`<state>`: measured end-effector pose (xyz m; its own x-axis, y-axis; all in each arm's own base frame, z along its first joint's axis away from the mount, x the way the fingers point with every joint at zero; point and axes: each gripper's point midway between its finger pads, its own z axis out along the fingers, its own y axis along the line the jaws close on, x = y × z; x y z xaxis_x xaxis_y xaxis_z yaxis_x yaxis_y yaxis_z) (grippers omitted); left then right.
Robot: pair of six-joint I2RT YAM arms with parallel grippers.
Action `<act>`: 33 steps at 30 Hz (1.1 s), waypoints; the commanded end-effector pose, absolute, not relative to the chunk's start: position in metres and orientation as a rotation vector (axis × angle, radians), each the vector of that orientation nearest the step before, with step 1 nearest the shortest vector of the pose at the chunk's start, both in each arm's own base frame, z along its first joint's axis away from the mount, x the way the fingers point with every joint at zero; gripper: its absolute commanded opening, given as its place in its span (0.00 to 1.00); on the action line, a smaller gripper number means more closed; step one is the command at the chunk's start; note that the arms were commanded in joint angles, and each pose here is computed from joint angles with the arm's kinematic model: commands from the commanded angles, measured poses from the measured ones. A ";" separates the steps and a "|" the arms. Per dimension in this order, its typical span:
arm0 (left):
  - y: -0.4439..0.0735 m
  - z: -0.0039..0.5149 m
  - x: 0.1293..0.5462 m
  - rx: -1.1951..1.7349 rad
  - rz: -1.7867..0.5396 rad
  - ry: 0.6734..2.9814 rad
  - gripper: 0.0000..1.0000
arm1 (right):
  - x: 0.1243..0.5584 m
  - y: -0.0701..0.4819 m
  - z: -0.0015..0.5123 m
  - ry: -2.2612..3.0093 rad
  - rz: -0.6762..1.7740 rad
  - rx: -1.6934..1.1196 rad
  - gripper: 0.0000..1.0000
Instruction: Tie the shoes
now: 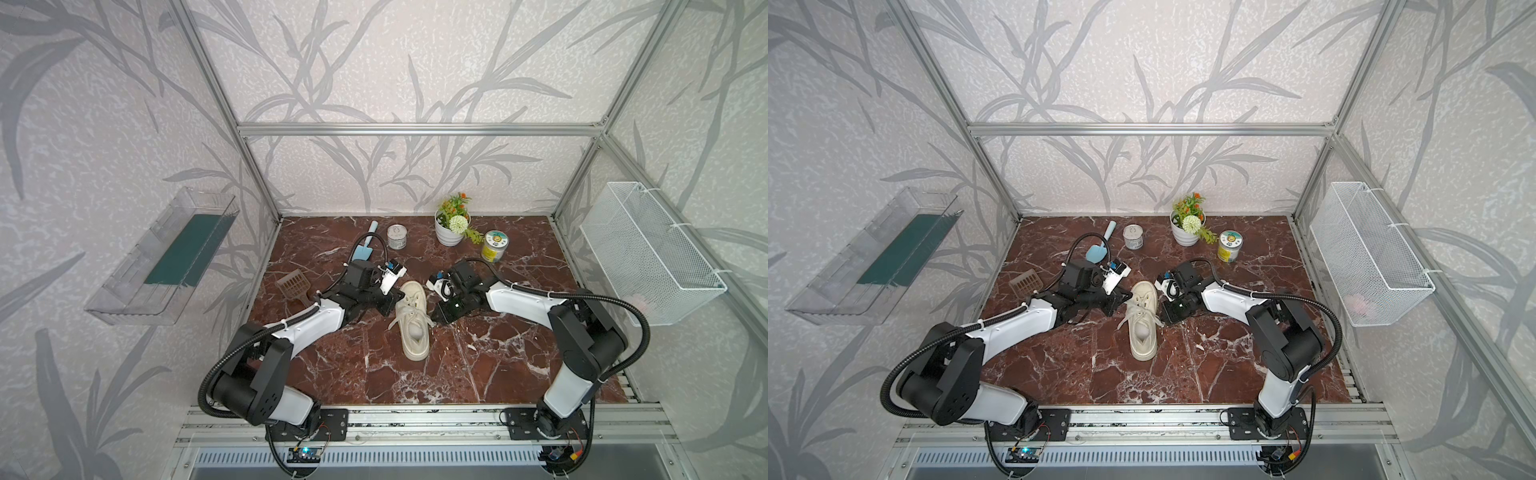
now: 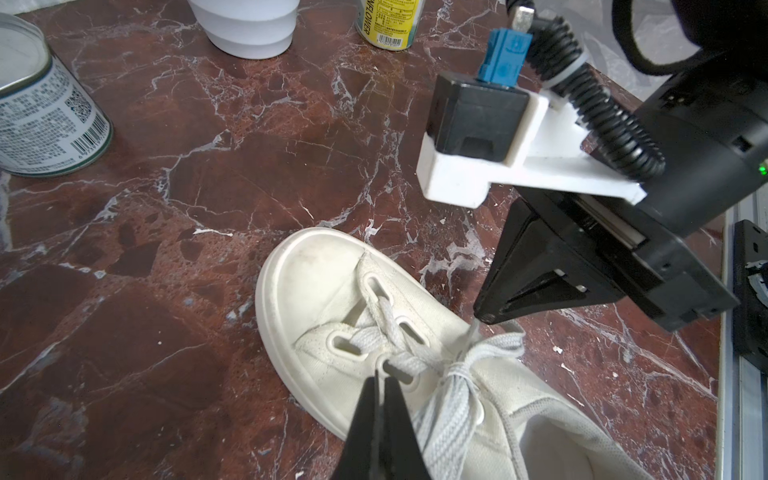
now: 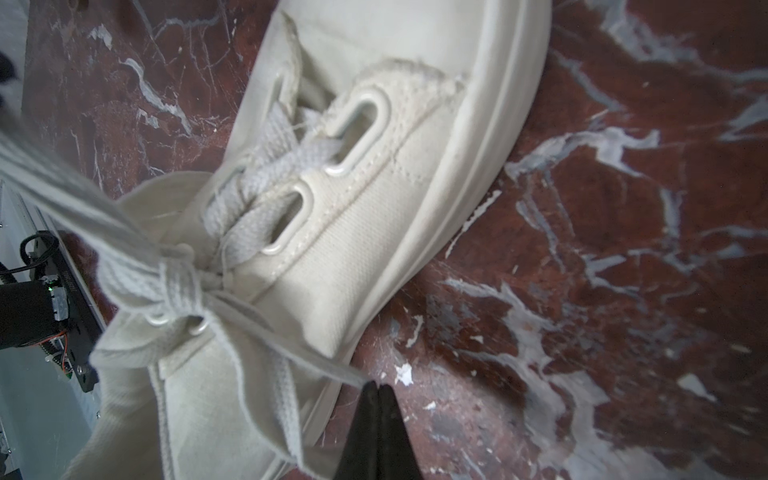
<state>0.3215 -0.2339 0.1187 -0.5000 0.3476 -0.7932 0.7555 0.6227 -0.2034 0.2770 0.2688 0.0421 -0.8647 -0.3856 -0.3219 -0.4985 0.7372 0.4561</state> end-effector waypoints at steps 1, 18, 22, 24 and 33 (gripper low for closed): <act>-0.226 0.144 0.336 0.800 -0.683 2.045 0.00 | 0.249 0.235 0.021 2.931 0.681 -0.653 0.00; -0.216 0.164 0.327 0.520 -0.783 2.000 0.68 | 0.267 0.219 0.087 2.735 0.675 -0.650 0.56; -0.188 0.151 0.313 0.294 -0.717 2.173 0.66 | 0.272 0.220 0.106 2.665 0.654 -0.710 0.56; -0.176 0.138 0.301 0.217 -0.692 2.265 0.63 | 0.277 0.223 0.114 2.625 0.659 -0.744 0.56; -0.163 0.087 0.256 0.187 -0.703 2.399 0.61 | 0.292 0.252 0.130 2.546 0.693 -0.917 0.56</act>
